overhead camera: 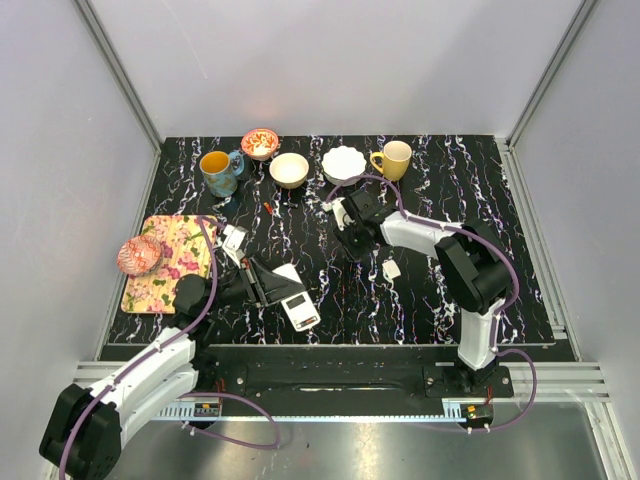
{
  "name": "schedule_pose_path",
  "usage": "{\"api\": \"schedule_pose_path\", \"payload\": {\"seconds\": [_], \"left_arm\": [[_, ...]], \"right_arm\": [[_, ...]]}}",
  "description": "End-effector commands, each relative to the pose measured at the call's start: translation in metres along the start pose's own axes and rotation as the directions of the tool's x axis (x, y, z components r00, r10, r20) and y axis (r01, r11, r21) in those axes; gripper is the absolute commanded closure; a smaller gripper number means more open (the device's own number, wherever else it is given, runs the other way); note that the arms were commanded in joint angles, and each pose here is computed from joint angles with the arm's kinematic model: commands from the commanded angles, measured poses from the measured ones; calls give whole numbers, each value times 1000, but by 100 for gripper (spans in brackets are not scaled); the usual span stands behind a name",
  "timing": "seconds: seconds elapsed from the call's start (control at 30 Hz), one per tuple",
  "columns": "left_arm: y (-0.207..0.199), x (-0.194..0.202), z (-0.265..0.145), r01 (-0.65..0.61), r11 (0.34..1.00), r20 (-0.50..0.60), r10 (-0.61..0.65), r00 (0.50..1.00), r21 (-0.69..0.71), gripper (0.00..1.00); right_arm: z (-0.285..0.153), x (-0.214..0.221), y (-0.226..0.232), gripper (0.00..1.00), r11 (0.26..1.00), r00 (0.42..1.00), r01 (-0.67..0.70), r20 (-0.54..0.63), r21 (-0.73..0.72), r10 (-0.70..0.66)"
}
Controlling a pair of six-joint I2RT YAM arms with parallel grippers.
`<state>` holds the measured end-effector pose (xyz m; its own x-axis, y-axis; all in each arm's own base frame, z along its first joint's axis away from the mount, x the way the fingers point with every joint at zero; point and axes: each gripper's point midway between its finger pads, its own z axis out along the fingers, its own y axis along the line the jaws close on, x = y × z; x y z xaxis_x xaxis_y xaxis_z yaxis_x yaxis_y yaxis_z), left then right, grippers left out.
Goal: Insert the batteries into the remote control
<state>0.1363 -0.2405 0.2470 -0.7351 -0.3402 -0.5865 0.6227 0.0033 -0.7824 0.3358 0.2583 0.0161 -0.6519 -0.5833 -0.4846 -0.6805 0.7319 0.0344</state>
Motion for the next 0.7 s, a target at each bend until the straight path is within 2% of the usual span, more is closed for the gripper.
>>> {"api": "schedule_pose_path", "payload": {"seconds": [0.0,0.27,0.5,0.57,0.67], "left_arm": [[-7,-5,0,-56,998,25,55,998,27,100],[-6,-6,0,-55,998,28,54,998,23,100],[-5,-4,-2,-48,999,33,47,998,14,100],[-4,-4,-3,-48,999,37,48,998,12,100],[-5,-4,-3,-47,999,36,47,998,12,100]], "right_arm": [[3,2,-5,66,999,999,-11,-30,45,12],[-19,-24,-17,51,982,990,-133,74,135,124],[-39,-42,-10,49,926,924,-360,178,116,338],[-40,-45,5,49,928,915,-367,204,61,348],[-33,-39,15,48,949,943,-304,163,78,289]]}}
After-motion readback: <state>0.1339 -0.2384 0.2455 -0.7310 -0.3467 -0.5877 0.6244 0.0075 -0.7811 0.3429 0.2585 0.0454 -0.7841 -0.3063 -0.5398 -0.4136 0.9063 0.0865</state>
